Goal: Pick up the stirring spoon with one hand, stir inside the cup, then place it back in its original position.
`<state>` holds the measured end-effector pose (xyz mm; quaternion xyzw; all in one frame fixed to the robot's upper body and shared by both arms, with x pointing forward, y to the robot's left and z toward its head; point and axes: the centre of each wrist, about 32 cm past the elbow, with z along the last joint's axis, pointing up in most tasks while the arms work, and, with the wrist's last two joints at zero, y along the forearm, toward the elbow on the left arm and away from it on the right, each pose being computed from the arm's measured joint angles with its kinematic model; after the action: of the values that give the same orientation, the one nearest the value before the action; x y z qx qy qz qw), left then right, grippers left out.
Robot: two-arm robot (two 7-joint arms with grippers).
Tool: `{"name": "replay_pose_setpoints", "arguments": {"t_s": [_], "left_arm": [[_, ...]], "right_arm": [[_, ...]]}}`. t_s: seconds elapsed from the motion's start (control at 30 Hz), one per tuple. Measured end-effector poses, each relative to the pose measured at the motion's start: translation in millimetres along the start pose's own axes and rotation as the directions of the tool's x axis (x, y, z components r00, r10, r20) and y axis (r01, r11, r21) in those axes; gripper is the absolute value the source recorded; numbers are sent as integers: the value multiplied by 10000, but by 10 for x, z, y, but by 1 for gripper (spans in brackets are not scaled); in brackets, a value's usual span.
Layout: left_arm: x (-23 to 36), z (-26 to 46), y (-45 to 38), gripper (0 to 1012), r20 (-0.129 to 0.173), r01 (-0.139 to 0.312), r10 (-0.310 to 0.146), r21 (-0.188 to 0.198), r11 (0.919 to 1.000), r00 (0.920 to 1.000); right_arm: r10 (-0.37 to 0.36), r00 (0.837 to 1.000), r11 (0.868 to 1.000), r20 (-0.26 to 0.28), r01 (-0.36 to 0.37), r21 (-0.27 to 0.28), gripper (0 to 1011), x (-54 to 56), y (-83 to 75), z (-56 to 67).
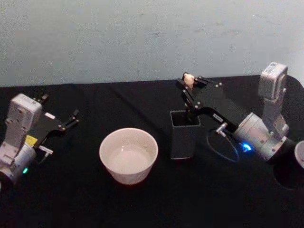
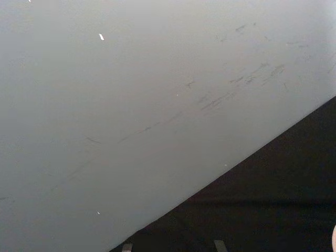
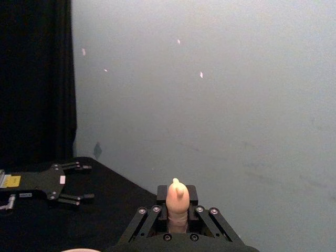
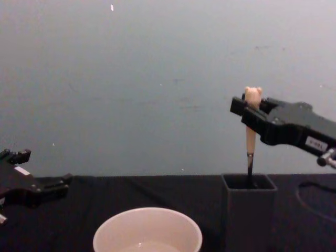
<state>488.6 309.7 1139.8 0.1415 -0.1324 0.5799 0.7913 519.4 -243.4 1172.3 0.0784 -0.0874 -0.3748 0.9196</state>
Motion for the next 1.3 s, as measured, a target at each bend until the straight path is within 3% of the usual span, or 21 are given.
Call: {"name": "replay_pose_setpoints", "arguments": {"t_s": [0.27, 0.6, 1.3], "left_arm": [[0, 0, 0, 1001, 1, 0, 0, 0, 10000, 10000], [0, 0, 0, 1001, 0, 0, 0, -1, 10000, 10000], [0, 0, 0, 1002, 1, 0, 0, -1, 10000, 10000]], "right_arm": [[-588, 9954, 9982, -755, 578, -157, 210, -106, -40, -163], [-840, 9888, 9953, -1234, 772, -592, 210, -174, -85, -287], [-855, 9878, 9908, -1298, 705, -1156, 209, -225, -100, -368]]}}
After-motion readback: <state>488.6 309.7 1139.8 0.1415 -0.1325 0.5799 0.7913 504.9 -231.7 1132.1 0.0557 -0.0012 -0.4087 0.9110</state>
